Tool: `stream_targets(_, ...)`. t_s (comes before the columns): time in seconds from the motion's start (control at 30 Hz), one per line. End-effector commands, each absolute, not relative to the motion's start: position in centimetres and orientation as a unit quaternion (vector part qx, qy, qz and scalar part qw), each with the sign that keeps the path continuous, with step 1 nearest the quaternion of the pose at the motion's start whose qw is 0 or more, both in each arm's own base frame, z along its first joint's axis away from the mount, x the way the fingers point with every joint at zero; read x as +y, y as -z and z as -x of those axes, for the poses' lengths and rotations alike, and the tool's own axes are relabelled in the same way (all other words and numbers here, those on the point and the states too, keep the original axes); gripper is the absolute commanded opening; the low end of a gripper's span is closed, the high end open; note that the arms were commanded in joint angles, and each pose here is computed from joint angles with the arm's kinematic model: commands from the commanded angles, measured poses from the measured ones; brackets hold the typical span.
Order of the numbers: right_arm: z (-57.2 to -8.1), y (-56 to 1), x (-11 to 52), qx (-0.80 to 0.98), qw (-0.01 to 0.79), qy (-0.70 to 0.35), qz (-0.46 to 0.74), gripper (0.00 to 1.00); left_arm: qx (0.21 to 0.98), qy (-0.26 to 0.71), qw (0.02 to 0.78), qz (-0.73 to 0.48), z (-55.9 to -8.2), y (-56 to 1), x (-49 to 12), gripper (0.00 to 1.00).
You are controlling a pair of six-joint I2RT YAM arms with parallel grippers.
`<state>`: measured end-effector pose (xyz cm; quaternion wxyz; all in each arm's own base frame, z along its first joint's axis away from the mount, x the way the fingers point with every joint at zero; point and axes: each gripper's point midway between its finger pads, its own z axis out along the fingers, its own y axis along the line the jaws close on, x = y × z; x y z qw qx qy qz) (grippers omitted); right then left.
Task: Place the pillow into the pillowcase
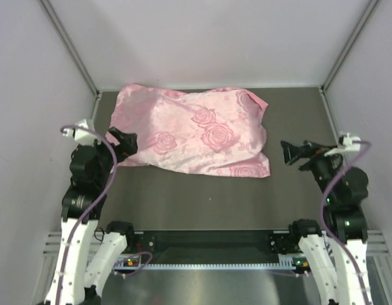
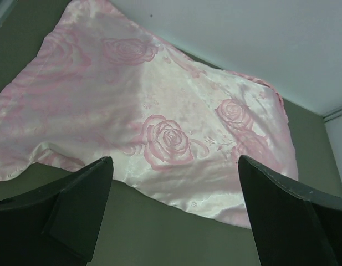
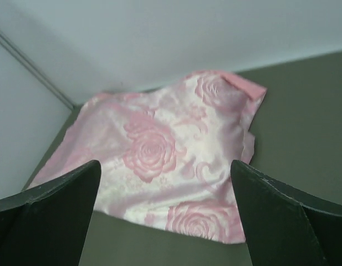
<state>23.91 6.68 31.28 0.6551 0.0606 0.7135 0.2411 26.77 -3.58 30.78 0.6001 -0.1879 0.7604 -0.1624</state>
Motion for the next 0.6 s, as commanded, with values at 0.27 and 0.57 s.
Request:
stream_targets(0.27,-18.9,-28.1,2.9,0.676,0.708,-0.172,-0.114,1.00,0.704,0.197,0.675,0.098,-20.4,-30.5,-4.6,0.99)
stream_targets(0.57,-18.7,-28.3,2.5,0.682,0.703,-0.161,-0.125,1.00,0.713,0.190,0.666,0.110,-20.8,-29.8,-4.3,0.99)
